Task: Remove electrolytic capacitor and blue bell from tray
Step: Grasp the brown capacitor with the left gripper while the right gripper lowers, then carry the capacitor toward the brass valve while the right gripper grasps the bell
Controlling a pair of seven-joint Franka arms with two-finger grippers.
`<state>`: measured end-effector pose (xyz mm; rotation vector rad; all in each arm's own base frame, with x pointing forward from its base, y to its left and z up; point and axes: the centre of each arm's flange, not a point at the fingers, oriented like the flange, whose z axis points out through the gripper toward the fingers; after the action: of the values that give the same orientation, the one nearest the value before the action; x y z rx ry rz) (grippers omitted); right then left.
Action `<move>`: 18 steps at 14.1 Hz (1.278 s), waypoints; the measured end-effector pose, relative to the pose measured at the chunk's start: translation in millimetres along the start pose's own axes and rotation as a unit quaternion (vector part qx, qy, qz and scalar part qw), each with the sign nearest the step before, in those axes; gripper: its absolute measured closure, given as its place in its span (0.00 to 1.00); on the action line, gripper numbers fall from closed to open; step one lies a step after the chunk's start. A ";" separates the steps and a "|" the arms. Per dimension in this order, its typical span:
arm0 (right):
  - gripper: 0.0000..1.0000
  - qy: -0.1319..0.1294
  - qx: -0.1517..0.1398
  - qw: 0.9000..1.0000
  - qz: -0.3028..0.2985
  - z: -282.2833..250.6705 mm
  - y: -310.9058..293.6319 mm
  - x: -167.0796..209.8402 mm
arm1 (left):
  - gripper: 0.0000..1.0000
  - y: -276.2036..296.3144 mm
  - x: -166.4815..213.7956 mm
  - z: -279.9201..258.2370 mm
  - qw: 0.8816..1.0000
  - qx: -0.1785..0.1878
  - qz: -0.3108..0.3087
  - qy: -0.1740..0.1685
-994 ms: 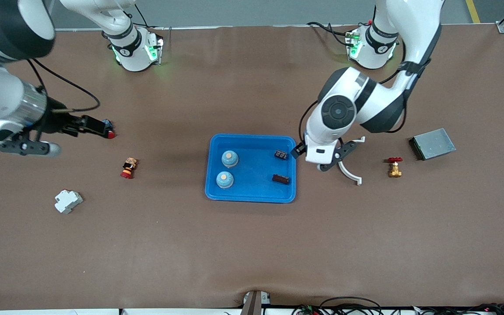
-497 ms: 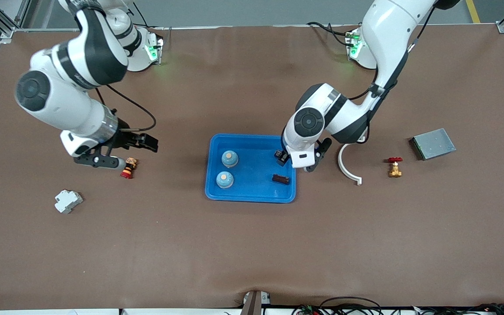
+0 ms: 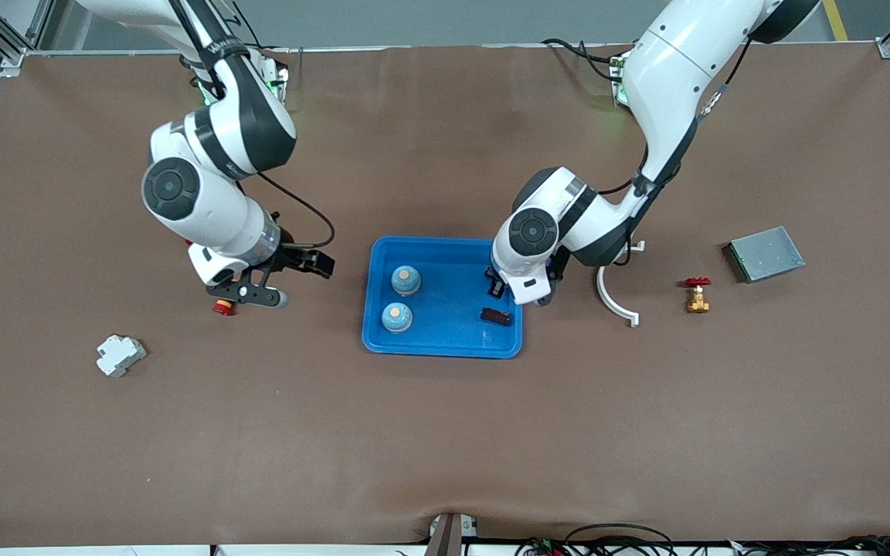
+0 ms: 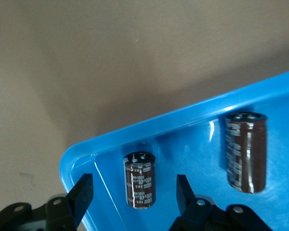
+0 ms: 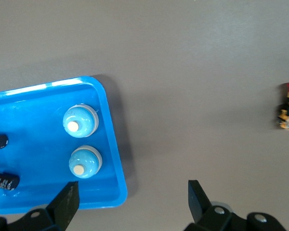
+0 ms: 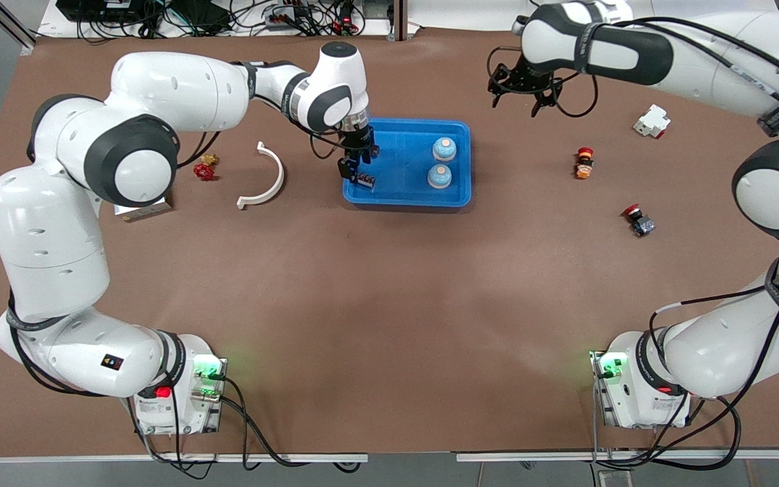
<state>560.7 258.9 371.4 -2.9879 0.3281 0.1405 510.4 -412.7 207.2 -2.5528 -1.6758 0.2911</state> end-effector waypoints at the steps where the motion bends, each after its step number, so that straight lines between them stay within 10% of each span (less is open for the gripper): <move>1: 0.00 -0.001 -0.001 1.000 0.003 10.6 -6.6 -2.0 | 0.23 -0.2 -1.4 3.8 1.000 0.001 -0.010 0.000; 18: 0.00 -0.012 -0.019 1.000 -0.013 141.9 -111.9 -39.0 | 0.66 7.6 -1.3 24.6 0.999 -0.023 -0.030 0.006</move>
<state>536.6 395.3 249.0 -3.0233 0.2867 0.1819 511.9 -418.0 182.0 -2.5249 -1.7728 0.2358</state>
